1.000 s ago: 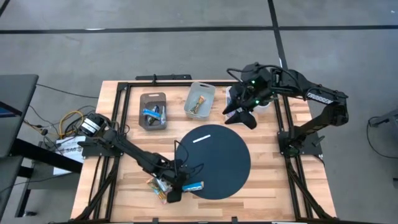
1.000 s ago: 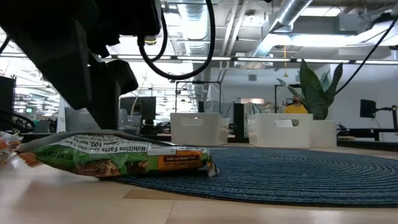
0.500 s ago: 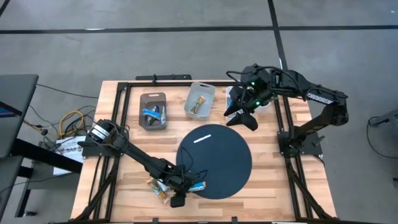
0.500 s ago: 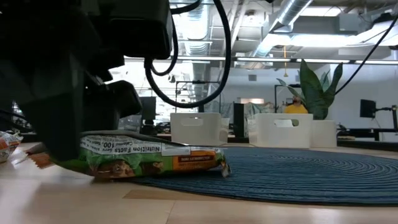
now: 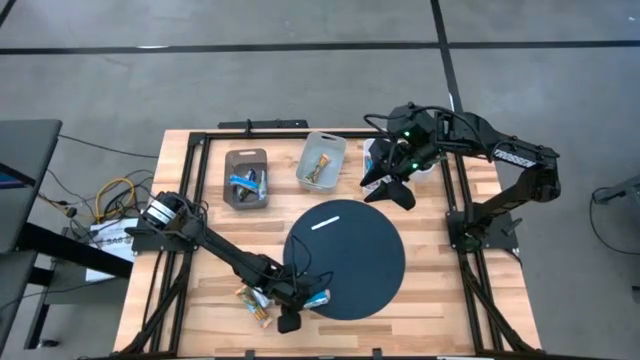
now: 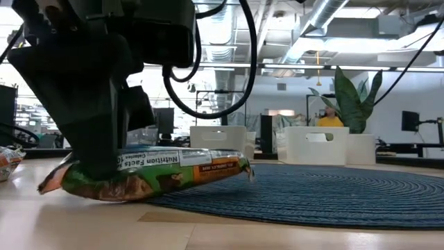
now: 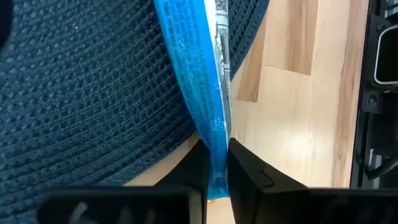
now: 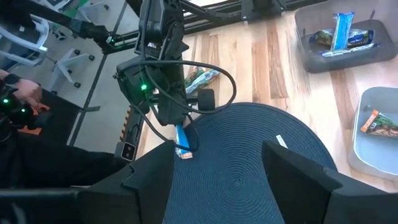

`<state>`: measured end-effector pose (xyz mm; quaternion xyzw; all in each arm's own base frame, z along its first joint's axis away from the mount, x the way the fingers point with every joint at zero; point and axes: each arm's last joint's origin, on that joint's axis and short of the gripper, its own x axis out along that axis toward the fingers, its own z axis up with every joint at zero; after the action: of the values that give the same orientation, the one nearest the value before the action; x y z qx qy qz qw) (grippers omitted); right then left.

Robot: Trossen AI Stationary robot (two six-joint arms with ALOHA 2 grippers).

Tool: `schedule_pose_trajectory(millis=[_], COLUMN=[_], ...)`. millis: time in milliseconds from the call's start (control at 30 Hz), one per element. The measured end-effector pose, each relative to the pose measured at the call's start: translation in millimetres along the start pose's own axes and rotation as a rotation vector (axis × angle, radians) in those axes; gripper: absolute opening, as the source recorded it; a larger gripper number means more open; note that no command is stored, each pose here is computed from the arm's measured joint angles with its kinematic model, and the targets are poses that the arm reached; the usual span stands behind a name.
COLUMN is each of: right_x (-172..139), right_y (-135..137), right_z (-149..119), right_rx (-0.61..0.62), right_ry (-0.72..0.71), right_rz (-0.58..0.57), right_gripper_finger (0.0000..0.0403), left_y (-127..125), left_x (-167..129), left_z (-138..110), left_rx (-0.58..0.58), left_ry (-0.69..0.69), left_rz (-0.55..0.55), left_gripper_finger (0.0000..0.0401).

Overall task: Pick and place Granola Bars by type
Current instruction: Put the yellow granola bar into the gray bin

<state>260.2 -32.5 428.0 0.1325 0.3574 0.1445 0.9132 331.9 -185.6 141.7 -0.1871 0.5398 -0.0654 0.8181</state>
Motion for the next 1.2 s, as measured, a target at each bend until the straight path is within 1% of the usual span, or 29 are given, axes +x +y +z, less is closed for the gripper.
schedule_pose_trajectory(millis=[100, 233, 300, 433, 600, 733, 833, 967, 1100, 1200], right_x=[0, 0, 0, 0, 0, 0, 0, 0, -1, -4], right_y=[0, 0, 0, 0, 0, 0, 0, 0, -2, -6], right_z=[0, 0, -1, -3, -4, -4, -4, -2, 1, 3], right_rx=[-0.005, -0.018, -0.026, -0.036, -0.048, -0.05, -0.051, -0.058, -0.059, -0.061], right_ry=[0.0, 0.0, 0.006, 0.03, 0.036, 0.035, 0.034, 0.021, -0.009, -0.039], right_rz=[-0.001, 0.0, 0.0, 0.003, 0.005, 0.004, 0.003, 0.001, -0.01, -0.025], right_gripper_finger=[0.0232, 0.0232, 0.0232, 0.0232, 0.0232, 0.0232, 0.0232, 0.0232, 0.0232, 0.0232], left_y=[0, 1, 5, 21, 53, 86, 113, 147, 181, 200], left_x=[-6, -32, -50, -94, -143, -169, -181, -196, -211, -220], left_z=[3, 16, 23, 36, 49, 62, 74, 88, 94, 96], left_rx=[-0.037, -0.069, -0.096, -0.177, -0.295, -0.399, -0.473, -0.532, -0.599, -0.61], left_ry=[-0.016, -0.096, -0.158, -0.302, -0.436, -0.517, -0.568, -0.659, -0.708, -0.726], left_rz=[-0.006, -0.017, 0.013, 0.124, 0.244, 0.289, 0.311, 0.322, 0.341, 0.332], left_gripper_finger=[0.0023, 0.002, 0.0016, 0.0012, 0.0012, 0.0011, 0.0011, 0.0011, 0.0012, 0.0022])
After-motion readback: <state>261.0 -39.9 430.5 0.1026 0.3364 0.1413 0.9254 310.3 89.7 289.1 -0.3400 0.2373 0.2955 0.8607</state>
